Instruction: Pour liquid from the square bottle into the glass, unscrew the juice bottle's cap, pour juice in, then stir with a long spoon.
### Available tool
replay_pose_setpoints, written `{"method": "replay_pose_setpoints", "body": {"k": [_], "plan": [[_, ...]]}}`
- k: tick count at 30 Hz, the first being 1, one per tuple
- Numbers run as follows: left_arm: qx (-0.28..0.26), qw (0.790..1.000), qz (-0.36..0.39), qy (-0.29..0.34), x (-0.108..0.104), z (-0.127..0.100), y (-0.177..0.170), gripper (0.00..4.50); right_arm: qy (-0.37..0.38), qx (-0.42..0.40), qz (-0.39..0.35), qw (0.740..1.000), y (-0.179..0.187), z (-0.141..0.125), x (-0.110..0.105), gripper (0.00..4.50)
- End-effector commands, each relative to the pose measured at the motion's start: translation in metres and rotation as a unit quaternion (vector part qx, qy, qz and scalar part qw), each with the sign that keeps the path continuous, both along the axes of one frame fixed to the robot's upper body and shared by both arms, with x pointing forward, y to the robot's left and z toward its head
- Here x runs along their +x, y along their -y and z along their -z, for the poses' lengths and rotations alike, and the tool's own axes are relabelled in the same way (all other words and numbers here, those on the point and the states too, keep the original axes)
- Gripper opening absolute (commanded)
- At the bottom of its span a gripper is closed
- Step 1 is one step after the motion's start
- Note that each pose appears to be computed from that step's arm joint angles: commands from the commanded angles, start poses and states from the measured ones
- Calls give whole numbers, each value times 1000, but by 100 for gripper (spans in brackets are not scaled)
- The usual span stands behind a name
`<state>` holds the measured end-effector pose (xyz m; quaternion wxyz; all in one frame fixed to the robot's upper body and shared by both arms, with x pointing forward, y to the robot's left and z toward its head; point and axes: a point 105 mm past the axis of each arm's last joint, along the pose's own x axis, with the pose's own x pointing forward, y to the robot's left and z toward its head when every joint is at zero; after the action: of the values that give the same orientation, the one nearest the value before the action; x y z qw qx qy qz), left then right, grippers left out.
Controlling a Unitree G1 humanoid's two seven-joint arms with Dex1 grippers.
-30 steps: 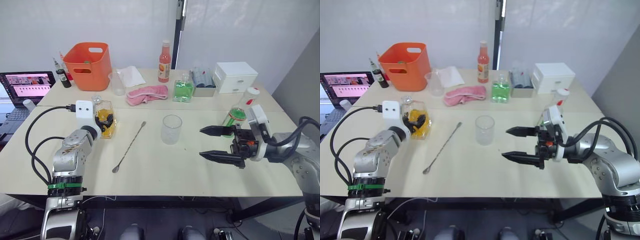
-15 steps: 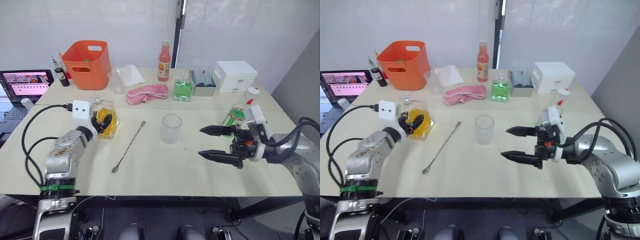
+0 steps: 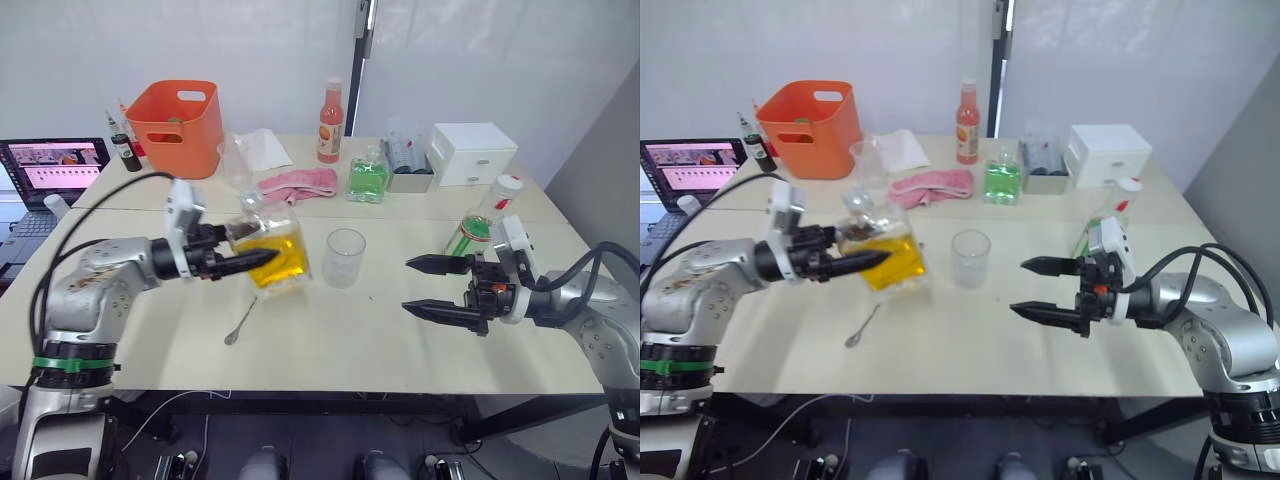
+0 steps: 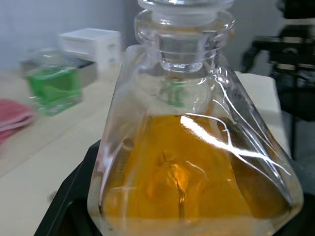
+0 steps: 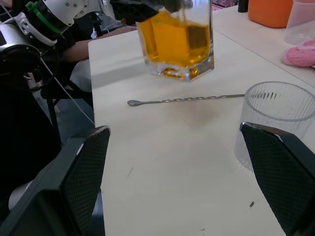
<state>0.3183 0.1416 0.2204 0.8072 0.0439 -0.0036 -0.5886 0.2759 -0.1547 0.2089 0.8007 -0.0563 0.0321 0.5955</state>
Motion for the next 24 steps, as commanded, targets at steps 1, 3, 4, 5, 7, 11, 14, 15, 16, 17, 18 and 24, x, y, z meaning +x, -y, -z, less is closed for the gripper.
{"method": "replay_pose_setpoints", "body": {"k": [1, 3, 4, 5, 7, 11, 14, 15, 16, 17, 18, 24], "plan": [[1, 996, 73, 42, -12, -12, 26, 283, 37, -13, 23, 999, 11, -9, 4, 450], [6, 996, 85, 41, -12, -8, 31, 283, 41, -17, 31, 999, 14, -8, 6, 450], [12, 995, 92, 41, -11, 0, 37, 283, 44, -22, 36, 998, 16, -7, 6, 450], [19, 994, 98, 44, -10, 7, 42, 283, 45, -20, 41, 998, 18, -9, 7, 450], [34, 993, 104, 53, -9, 19, 49, 283, 48, -19, 46, 998, 20, -10, 8, 450], [65, 989, 113, 70, -7, 37, 55, 283, 51, -21, 45, 997, 17, -12, 7, 450], [85, 987, 112, 73, -5, 48, 56, 283, 53, -20, 49, 997, 16, -12, 8, 450], [94, 986, 111, 75, -4, 52, 55, 283, 53, -20, 50, 997, 16, -13, 8, 450], [98, 986, 108, 75, -3, 54, 55, 283, 54, -21, 51, 997, 16, -13, 9, 450], [104, 986, 104, 76, -1, 57, 55, 283, 54, -21, 51, 997, 16, -14, 9, 450], [110, 986, 103, 75, 0, 61, 54, 283, 54, -21, 52, 997, 15, -14, 9, 450], [96, 989, 88, 67, 2, 63, 54, 333, 55, -19, 54, 997, 14, -16, 10, 450]]}}
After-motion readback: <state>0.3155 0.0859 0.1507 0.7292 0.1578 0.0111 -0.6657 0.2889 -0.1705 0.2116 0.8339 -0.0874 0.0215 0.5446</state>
